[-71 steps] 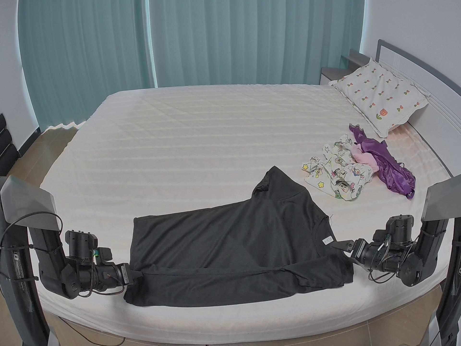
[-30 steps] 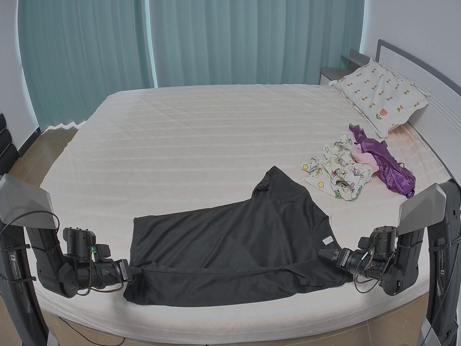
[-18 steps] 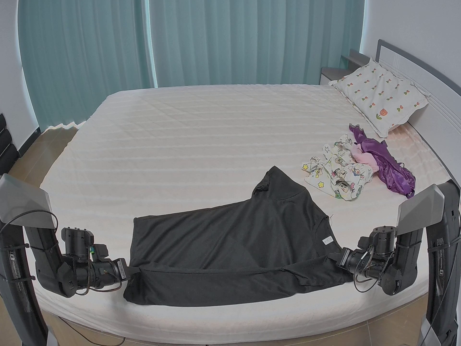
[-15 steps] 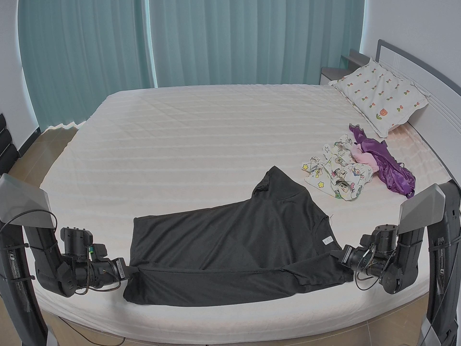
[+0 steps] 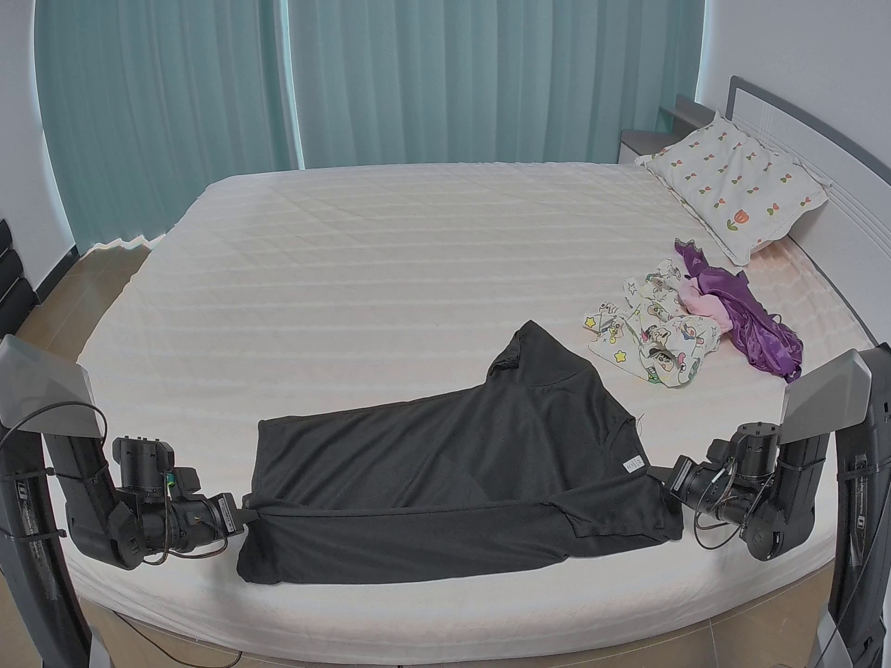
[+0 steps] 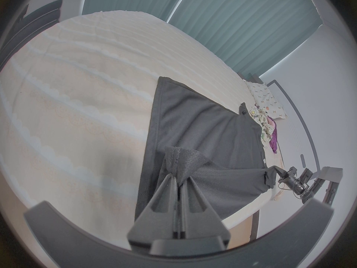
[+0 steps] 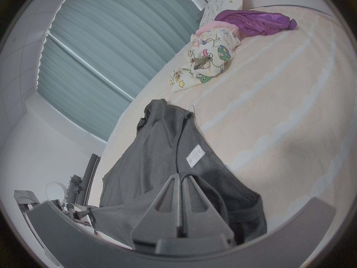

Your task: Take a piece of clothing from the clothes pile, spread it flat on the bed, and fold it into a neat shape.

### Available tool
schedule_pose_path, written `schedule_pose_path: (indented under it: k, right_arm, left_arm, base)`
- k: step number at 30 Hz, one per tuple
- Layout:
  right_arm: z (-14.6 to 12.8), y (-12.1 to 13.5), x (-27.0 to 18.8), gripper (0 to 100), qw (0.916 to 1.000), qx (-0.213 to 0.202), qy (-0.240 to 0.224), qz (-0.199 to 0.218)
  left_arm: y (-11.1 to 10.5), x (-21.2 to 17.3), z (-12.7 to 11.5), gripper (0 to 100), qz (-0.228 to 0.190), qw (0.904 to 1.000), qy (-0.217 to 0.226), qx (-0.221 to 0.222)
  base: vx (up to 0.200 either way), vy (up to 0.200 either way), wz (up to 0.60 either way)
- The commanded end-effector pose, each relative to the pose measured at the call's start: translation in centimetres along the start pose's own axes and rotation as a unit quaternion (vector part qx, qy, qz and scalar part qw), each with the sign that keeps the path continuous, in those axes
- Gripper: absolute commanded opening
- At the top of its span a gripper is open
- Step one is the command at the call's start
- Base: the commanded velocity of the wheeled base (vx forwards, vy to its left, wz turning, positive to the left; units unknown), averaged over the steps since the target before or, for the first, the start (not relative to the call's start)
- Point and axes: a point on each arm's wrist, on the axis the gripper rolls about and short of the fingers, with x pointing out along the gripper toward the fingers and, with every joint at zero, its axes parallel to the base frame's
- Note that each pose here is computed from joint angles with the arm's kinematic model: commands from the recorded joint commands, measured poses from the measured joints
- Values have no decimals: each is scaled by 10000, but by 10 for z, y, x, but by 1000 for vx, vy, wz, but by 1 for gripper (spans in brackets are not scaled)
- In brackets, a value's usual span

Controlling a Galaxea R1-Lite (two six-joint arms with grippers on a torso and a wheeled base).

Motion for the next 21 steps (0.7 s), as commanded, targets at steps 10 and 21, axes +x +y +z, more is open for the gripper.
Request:
schedule_pose_path:
  k: [10,21]
  right_arm:
    - [12,13,8,0,9991,2,-284,303]
    - [3,10,19,0,9995,-9,-163,284]
  left_arm:
    - [5,5,-1,0,316,9995,37,-60]
    - [2,15,-2,0,719,9973,116,-26]
  base:
    - [0,0,0]
    - [0,0,0]
